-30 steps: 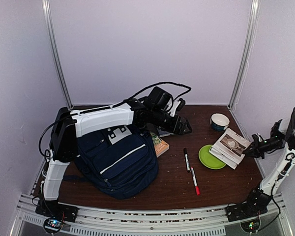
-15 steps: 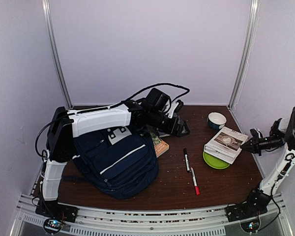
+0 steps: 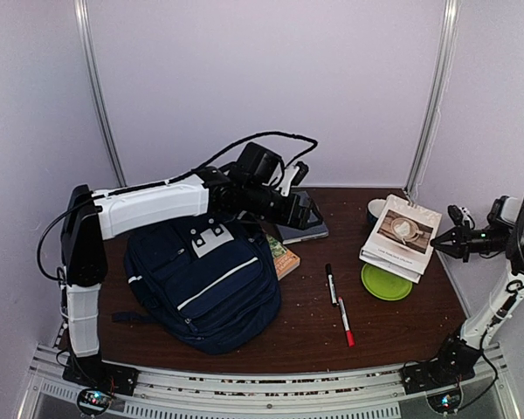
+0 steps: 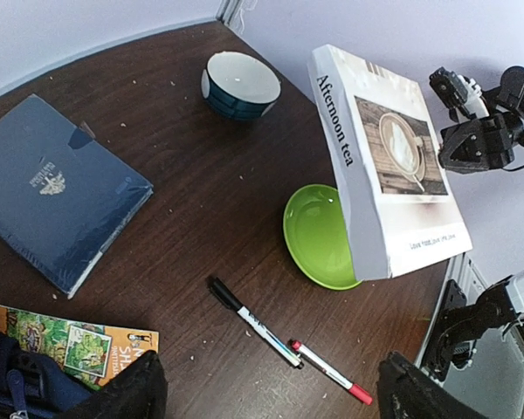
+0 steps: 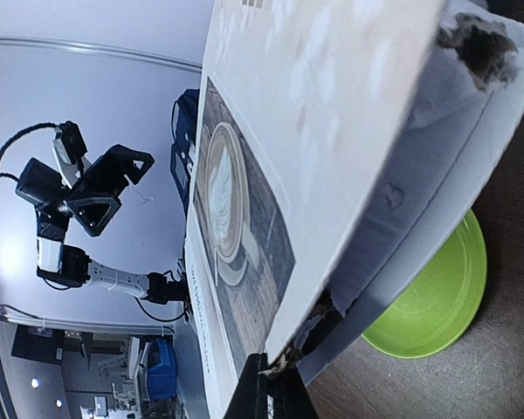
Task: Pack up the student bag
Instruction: Pass from the right arm to the left
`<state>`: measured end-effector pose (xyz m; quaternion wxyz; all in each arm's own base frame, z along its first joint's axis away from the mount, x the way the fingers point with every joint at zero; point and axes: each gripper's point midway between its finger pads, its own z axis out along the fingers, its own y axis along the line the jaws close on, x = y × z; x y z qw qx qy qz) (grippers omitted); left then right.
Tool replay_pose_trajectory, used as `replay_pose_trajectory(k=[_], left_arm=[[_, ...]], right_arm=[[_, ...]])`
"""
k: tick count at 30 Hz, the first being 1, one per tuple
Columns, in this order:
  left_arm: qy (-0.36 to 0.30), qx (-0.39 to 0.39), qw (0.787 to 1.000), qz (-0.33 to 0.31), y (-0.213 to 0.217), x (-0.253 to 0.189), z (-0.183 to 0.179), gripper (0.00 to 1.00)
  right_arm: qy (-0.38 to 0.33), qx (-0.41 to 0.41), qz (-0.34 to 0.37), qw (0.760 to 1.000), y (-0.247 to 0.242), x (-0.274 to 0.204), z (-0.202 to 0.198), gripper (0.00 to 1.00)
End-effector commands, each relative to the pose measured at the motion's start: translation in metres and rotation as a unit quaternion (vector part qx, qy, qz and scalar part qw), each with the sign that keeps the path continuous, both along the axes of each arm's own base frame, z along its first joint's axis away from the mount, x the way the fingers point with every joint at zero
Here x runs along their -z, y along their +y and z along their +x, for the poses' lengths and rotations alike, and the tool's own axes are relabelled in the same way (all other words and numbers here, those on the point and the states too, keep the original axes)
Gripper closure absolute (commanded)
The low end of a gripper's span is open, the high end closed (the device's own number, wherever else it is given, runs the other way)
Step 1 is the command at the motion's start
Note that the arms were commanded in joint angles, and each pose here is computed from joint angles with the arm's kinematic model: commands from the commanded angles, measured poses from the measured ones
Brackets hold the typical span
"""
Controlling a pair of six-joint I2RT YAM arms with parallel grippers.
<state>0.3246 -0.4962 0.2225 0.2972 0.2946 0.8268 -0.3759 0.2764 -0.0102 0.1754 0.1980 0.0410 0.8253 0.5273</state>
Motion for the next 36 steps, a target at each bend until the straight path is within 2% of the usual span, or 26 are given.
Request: replay_pose_trajectory(k=[1, 4, 8, 14, 25, 29, 36], left_arm=[[-0.036, -0.011, 0.999, -0.035, 0.012, -0.037, 0.007, 0.12], [-0.02, -0.011, 0.998, -0.057, 0.014, -0.041, 0.007, 0.07], [0.006, 0.001, 0.992, -0.126, 0.013, -0.048, 0.007, 0.02], [0.028, 0.023, 0.986, -0.161, 0.002, -0.053, 0.003, 0.02], [0.089, 0.078, 0.972, -0.202, -0.02, -0.037, -0.01, 0.03], [0.095, 0.087, 0.969, -0.212, -0.023, -0.036, -0.012, 0.08], [0.123, 0.109, 0.953, -0.256, -0.03, -0.037, -0.017, 0.3]], right_arm=[[-0.064, -0.042, 0.007, 0.997, 0.028, -0.028, 0.005, 1.0], [-0.079, -0.078, 0.003, 0.994, 0.048, -0.035, 0.004, 1.0], [-0.109, -0.135, -0.013, 0.985, 0.076, -0.047, -0.001, 1.0], [-0.144, -0.21, -0.02, 0.967, 0.117, -0.064, -0.011, 1.0], [-0.148, -0.257, -0.014, 0.955, 0.149, -0.077, 0.0, 1.0], [-0.137, -0.279, -0.014, 0.95, 0.159, -0.07, -0.002, 1.0], [-0.134, -0.289, -0.026, 0.947, 0.167, -0.063, 0.002, 1.0]])
